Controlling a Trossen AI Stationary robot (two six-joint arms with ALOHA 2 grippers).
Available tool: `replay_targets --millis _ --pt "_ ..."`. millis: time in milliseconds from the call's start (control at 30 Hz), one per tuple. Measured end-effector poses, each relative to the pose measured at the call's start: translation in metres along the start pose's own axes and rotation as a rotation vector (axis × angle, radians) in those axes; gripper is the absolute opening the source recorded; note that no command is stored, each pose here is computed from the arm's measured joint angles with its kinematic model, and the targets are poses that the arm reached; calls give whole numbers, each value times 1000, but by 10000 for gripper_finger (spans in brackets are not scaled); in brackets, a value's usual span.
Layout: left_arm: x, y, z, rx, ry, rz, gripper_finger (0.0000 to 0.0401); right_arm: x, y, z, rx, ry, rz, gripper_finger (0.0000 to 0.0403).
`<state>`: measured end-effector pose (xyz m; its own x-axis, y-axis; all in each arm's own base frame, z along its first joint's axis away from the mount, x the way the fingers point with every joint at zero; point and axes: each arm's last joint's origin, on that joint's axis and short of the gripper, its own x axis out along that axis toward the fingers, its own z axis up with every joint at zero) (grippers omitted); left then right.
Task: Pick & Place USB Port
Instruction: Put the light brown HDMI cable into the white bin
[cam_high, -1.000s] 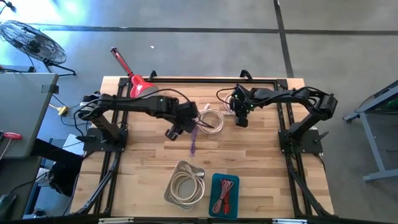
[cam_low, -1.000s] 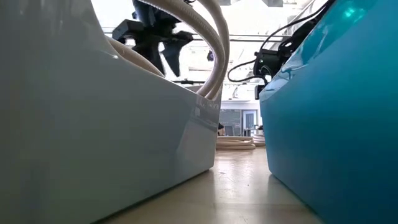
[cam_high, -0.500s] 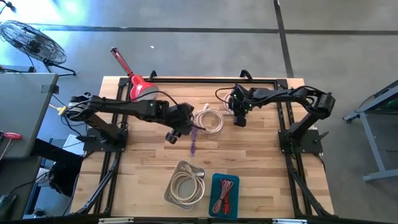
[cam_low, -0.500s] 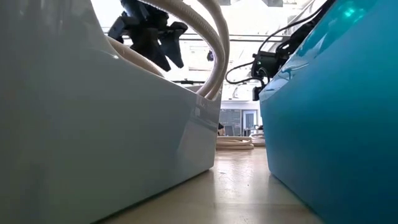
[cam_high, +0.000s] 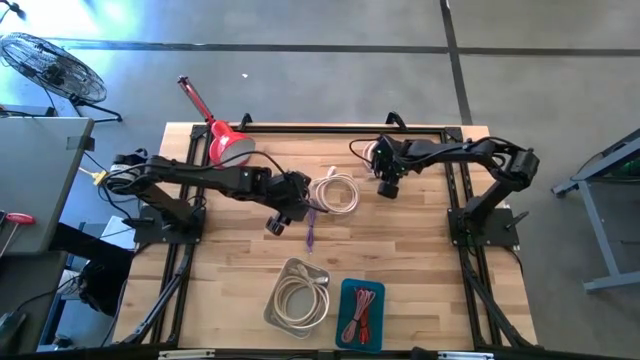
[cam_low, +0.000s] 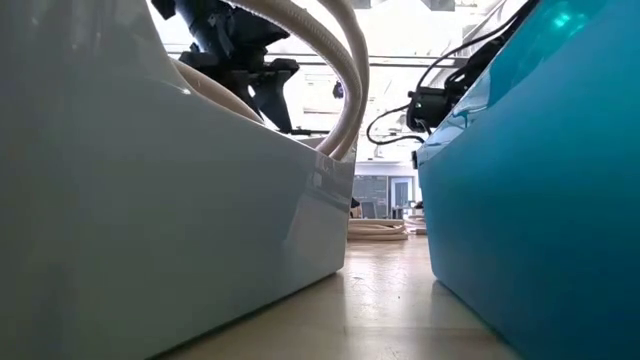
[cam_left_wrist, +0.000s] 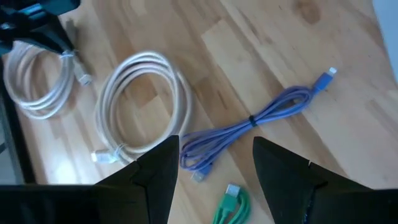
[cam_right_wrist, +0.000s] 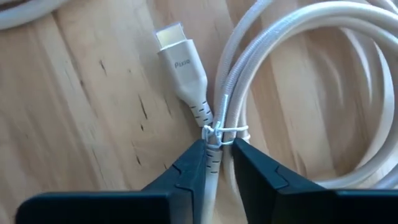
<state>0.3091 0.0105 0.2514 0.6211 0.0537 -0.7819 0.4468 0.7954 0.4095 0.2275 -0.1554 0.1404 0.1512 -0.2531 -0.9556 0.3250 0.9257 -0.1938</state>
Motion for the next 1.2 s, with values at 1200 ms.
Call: replay_targets --millis 1200 --pt "7 -7 -6 -53 -10 -28 197 1 -6 0 -30 19 -146 1"
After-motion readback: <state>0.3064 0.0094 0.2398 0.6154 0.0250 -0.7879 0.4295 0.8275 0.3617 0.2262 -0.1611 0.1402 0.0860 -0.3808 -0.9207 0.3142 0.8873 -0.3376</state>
